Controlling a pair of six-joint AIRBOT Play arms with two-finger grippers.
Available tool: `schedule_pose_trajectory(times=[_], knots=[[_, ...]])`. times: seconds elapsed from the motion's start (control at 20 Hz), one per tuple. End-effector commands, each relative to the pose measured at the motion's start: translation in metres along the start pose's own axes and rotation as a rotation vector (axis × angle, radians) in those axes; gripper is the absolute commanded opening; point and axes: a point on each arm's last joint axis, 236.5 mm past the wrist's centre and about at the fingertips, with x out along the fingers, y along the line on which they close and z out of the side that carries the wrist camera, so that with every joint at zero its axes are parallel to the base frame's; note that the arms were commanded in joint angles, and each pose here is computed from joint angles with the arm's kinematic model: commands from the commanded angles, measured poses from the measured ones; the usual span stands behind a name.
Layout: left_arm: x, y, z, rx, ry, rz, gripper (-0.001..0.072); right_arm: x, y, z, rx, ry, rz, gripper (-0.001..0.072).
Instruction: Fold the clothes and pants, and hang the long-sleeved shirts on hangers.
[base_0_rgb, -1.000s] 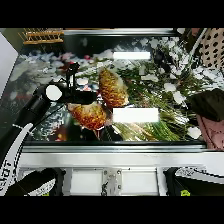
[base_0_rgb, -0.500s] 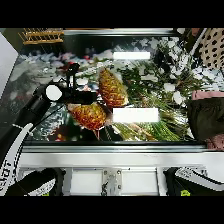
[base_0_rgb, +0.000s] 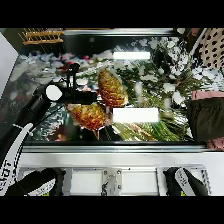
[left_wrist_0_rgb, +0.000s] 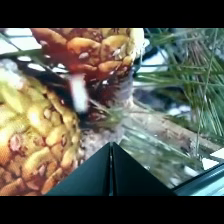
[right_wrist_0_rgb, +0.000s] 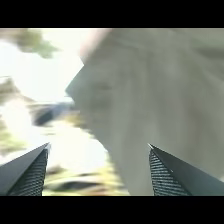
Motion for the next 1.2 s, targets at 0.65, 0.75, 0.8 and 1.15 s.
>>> schedule_pose_trajectory(times=[0.65, 0.75, 0.8, 1.15], knots=[[0.000, 0.000, 0.001, 0.000, -0.004, -0.001, 0.0005, -0.050, 0.242, -0.090, -0.493, 0.084, 0.574, 0.0020], [0.000, 0.000, 0.001, -0.001, -0.003, 0.000, 0.0005, -0.050, 0.242, -0.090, -0.493, 0.084, 0.574, 0.0021], [0.000, 0.000, 0.001, 0.000, -0.004, -0.001, 0.0005, -0.050, 0.242, -0.090, -0.493, 0.084, 0.574, 0.0020], [0.000, 0.000, 0.001, 0.000, -0.004, -0.001, 0.0005, -0.050, 0.242, -0.090, -0.493, 0.084, 0.574, 0.0020]])
